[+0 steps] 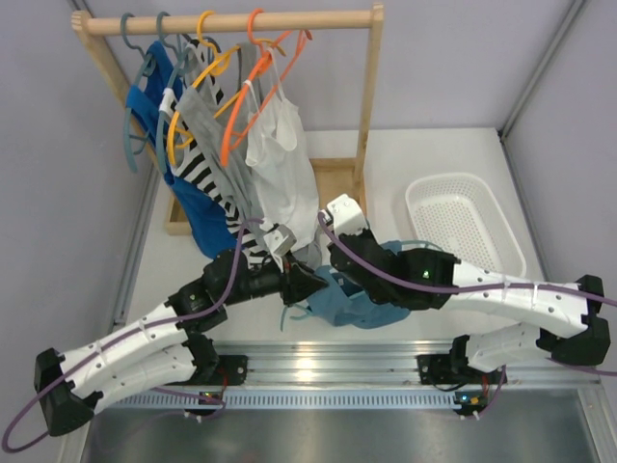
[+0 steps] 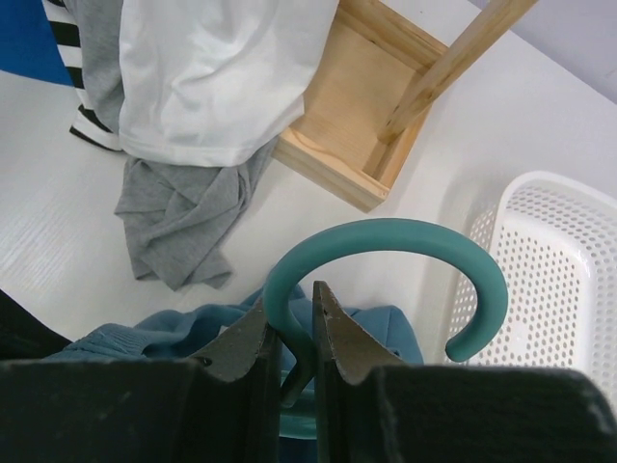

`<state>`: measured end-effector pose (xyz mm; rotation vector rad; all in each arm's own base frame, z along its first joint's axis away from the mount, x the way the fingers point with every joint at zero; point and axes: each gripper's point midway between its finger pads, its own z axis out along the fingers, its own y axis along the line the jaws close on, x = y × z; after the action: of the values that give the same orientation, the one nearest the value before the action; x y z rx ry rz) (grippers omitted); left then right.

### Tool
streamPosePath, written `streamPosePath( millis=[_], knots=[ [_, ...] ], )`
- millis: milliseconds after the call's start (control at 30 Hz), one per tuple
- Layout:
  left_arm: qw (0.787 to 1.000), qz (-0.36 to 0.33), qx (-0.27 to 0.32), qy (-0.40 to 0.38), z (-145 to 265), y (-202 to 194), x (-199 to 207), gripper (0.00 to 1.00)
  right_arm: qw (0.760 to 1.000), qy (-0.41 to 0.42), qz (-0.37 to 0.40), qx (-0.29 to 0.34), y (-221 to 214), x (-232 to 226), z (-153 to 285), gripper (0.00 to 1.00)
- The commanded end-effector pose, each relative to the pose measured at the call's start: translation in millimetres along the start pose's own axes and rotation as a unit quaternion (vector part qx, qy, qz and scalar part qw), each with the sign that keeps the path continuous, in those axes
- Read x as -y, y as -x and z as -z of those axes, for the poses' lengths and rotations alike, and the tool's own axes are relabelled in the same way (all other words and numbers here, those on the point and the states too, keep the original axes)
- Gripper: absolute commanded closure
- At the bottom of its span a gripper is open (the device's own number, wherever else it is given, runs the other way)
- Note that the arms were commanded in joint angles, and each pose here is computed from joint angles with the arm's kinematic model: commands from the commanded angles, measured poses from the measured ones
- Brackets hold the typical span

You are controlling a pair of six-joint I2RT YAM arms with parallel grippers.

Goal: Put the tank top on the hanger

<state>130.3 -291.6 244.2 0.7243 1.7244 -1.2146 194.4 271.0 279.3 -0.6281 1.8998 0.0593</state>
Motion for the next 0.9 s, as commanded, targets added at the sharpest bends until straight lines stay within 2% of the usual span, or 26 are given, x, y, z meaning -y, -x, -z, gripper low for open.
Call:
streamPosePath(
  millis=[0,100,133,233,433,467,700,733,867],
  knots=[
    [0.997,0.002,0.072,0.004,1,34,3,1.0,0.995,0.006,-0.079,0.069,51,0,14,0.98],
    [0.997,0.0,0.08,0.002,1,38,5,1.0,0.994,0.007,-0.078,0.07,54,0,15,0.91],
    [0.997,0.002,0.081,0.005,1,37,3,1.0,0.994,0.007,-0.079,0.071,54,0,15,0.83],
    [0.995,0.004,0.095,0.008,2,42,3,1.0,0.994,0.008,-0.08,0.073,56,1,17,0.72],
    [0.994,0.004,0.113,0.011,3,45,1,1.0,0.994,0.012,-0.081,0.078,61,3,20,0.54],
    [0.993,0.004,0.117,0.014,4,46,0,1.0,0.994,0.012,-0.081,0.078,61,3,20,0.47],
    [0.99,0.003,0.136,0.033,9,53,-6,1.0,0.993,0.012,-0.09,0.072,57,8,24,0.2],
    [0.99,0.003,0.138,0.036,10,53,-6,1.0,0.993,0.013,-0.095,0.072,57,9,25,0.13],
    [0.987,0.001,0.149,0.056,13,58,-13,1.0,0.991,0.017,-0.112,0.067,57,14,32,0.02]
  ],
)
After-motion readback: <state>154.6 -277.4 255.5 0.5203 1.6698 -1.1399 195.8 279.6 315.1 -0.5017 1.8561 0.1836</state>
